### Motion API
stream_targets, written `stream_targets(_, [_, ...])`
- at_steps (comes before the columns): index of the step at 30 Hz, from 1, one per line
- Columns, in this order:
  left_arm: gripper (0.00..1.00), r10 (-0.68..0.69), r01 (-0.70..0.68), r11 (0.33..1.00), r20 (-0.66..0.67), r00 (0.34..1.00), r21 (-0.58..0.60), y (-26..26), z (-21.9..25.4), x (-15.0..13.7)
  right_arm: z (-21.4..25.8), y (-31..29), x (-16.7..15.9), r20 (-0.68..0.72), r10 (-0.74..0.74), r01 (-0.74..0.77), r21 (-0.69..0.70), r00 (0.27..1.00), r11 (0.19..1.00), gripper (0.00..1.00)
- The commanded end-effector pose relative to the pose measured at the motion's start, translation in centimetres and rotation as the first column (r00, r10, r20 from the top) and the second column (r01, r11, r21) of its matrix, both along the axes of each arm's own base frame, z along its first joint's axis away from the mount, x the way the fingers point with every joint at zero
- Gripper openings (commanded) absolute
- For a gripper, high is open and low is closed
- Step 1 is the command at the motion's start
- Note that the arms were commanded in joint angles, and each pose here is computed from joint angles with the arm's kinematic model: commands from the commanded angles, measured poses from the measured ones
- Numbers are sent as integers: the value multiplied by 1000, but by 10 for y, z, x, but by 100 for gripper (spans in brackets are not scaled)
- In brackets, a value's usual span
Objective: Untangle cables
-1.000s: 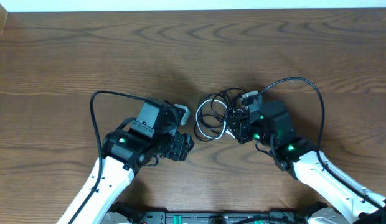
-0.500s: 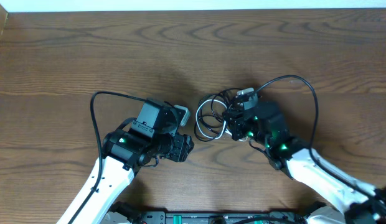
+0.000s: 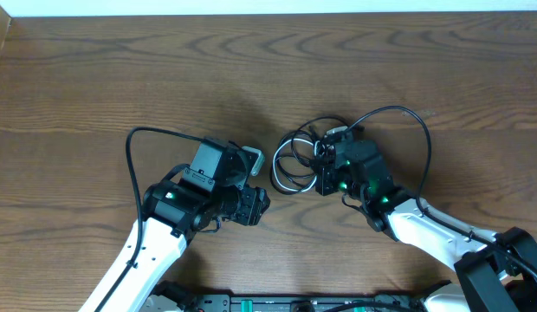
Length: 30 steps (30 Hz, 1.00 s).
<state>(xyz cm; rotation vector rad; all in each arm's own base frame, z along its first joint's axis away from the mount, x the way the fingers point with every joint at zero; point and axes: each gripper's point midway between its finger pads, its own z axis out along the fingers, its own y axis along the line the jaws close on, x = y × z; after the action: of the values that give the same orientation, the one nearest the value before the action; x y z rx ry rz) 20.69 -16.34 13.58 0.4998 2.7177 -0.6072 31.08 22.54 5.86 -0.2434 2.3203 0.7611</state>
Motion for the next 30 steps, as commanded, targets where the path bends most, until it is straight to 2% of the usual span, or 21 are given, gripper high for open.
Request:
stream_targets(1, [59, -5, 5, 1000, -8, 1000, -10, -2, 1, -2, 26, 20, -4, 4, 55, -55, 120, 998, 991, 1])
stream_targets(6, [59, -5, 5, 1000, -9, 1000, -10, -2, 1, -2, 96, 40, -10, 137, 153, -183, 242, 979, 953, 1])
stream_targets(14, [59, -21, 21, 1000, -6, 1000, -3, -1, 0, -3, 206, 19, -22, 414, 84, -226, 307, 906, 925, 1])
stream_targets(18, [59, -31, 33, 998, 48, 998, -52, -11, 9, 7, 227, 11, -39, 448, 87, -250, 319, 890, 914, 1])
stream_targets(23, [71, -63, 90, 981, 150, 987, -175, -35, 32, 24, 234, 15, -59, 432, 137, -305, 346, 891, 887, 1])
stream_targets(30, [72, -49, 117, 967, 285, 957, -228, -47, 55, 48, 244, 36, -96, 459, 270, -453, 355, 847, 818, 1])
